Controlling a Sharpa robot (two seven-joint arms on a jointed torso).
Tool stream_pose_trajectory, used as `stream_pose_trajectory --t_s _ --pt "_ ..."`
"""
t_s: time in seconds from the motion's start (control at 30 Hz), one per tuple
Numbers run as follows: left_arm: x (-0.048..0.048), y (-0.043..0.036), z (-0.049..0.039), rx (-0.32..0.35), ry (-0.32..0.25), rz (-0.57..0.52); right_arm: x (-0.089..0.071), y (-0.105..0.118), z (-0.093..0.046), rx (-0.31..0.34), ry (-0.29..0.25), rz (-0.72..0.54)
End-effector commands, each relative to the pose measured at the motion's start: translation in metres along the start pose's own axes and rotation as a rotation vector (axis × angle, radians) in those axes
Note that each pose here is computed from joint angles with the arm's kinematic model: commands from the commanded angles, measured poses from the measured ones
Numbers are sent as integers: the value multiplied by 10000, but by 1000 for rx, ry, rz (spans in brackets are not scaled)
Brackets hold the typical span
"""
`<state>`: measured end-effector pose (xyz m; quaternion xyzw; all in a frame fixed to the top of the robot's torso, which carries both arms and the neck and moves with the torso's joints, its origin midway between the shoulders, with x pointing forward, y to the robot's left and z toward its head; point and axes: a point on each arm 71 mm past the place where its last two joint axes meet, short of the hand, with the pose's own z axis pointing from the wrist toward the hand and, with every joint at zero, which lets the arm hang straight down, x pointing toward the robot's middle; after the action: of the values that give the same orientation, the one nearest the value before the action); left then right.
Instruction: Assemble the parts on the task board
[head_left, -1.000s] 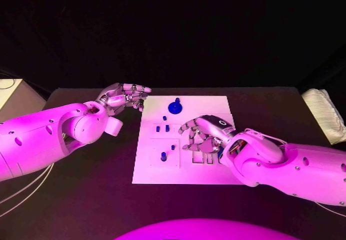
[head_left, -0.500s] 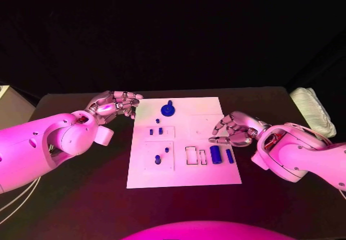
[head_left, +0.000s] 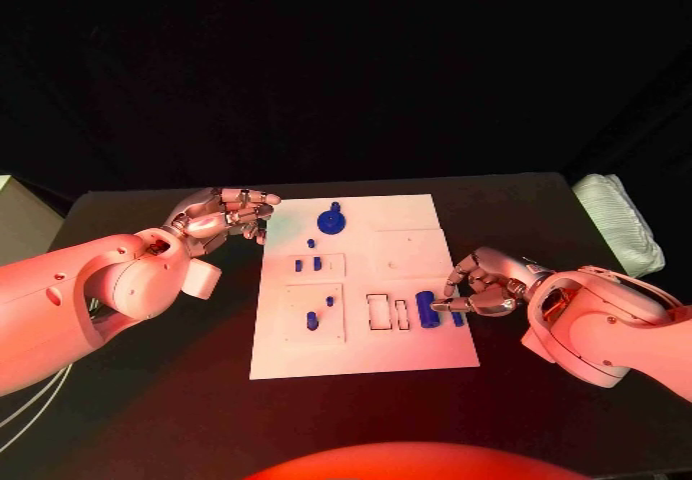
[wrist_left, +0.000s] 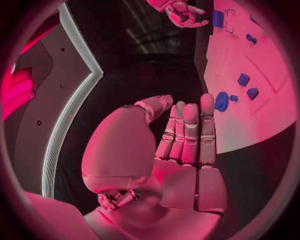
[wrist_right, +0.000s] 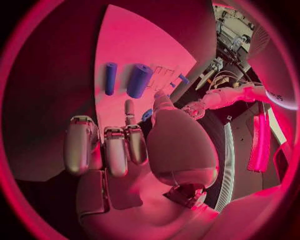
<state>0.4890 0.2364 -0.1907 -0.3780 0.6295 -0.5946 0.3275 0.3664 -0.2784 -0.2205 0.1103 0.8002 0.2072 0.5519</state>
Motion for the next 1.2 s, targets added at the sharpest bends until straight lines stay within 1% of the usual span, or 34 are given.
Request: stream_pose_trajectory --t_s 0.03,0.17,0.47,0.7,1.0,1.2 --pt "27 -9 -4 15 19 -4 18 -25 8 32 -6 -74" --pt "25 -8 -10 15 19 -4 72 -23 33 40 3 -82" --pt "26 -8 -18 14 21 -5 260 14 112 39 24 -95" --pt "15 -6 -27 11 20 -5 403 23 231 43 52 -92" --pt "-2 -3 -41 5 18 -5 465 42 294 48 55 -106" --pt "-10 -2 -47 3 16 -5 458 70 291 38 26 -78"
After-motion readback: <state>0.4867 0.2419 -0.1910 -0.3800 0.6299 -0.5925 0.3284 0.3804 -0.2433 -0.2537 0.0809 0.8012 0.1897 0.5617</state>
